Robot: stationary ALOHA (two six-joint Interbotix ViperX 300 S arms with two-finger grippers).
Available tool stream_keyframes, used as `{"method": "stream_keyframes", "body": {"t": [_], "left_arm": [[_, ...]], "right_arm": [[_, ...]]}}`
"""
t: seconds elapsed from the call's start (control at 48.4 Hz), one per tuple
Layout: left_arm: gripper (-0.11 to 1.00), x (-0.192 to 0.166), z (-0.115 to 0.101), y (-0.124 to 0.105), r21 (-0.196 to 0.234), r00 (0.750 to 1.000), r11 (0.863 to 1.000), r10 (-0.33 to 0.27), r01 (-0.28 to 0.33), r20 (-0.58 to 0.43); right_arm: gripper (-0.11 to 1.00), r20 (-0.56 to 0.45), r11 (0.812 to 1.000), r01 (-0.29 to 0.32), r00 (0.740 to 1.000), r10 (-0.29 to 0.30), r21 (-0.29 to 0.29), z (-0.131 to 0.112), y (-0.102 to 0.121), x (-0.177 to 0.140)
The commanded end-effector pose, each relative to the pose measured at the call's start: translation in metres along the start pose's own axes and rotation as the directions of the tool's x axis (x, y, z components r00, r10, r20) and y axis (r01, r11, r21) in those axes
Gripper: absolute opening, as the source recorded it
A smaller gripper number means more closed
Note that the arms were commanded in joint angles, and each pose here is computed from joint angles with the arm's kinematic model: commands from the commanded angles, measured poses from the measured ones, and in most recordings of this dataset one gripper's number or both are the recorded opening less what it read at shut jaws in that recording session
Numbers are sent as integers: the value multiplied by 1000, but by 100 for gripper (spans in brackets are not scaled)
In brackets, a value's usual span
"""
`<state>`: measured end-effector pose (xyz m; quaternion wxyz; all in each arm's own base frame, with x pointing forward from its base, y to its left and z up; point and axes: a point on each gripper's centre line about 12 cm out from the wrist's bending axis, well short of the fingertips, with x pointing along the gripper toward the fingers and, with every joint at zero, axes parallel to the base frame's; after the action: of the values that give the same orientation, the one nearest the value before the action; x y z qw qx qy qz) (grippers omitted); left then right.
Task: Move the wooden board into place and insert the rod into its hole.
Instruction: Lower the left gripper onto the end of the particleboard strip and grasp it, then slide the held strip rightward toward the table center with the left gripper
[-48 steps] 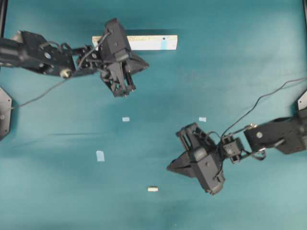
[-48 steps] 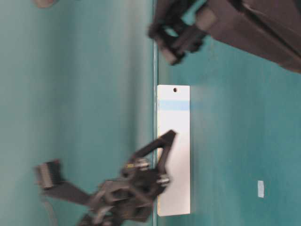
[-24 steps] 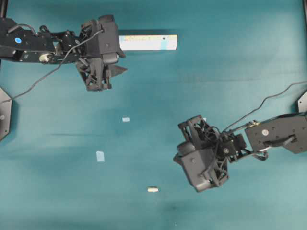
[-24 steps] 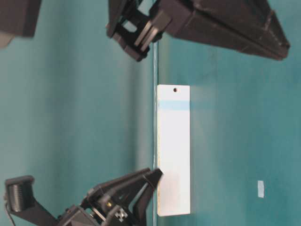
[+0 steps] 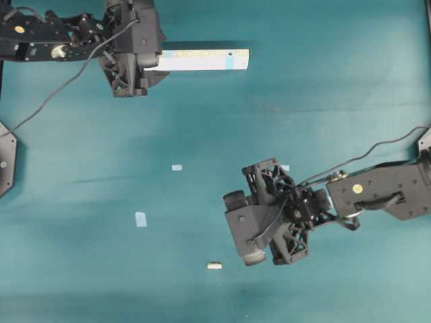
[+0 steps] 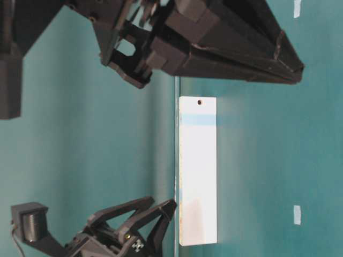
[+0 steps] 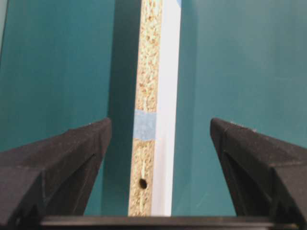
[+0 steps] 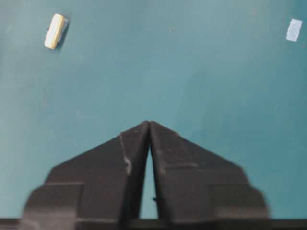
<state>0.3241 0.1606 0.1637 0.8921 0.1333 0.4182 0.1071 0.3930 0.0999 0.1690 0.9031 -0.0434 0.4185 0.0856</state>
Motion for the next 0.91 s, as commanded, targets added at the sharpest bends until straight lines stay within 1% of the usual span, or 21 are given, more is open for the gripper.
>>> {"method": "stream_keyframes", "body": {"t": [0.0,0.165,0.207,0.392,0.62,0.888], "left_arm": [[90,2,8,6,7,999,1000,20,-21,29],[90,17,3,4,2,999,1000,28,-28,33],[90,20,2,5,-2,999,999,34,-34,37],[90,33,-5,8,-14,997,998,57,-56,49],[90,46,-16,6,-22,998,998,52,-52,27],[89,59,-20,5,-27,995,997,78,-77,61]], "right_arm": [[33,17,1000,-2,1000,2,2,9,1,-2],[81,22,1000,-1,1000,1,3,14,2,-3],[87,25,1000,-1,1000,1,4,15,2,-3],[87,20,1000,-3,1000,3,4,16,3,-4],[87,-11,1000,5,1000,-5,3,16,4,-5],[87,-15,1000,6,1000,-6,1,16,4,-5]]}}
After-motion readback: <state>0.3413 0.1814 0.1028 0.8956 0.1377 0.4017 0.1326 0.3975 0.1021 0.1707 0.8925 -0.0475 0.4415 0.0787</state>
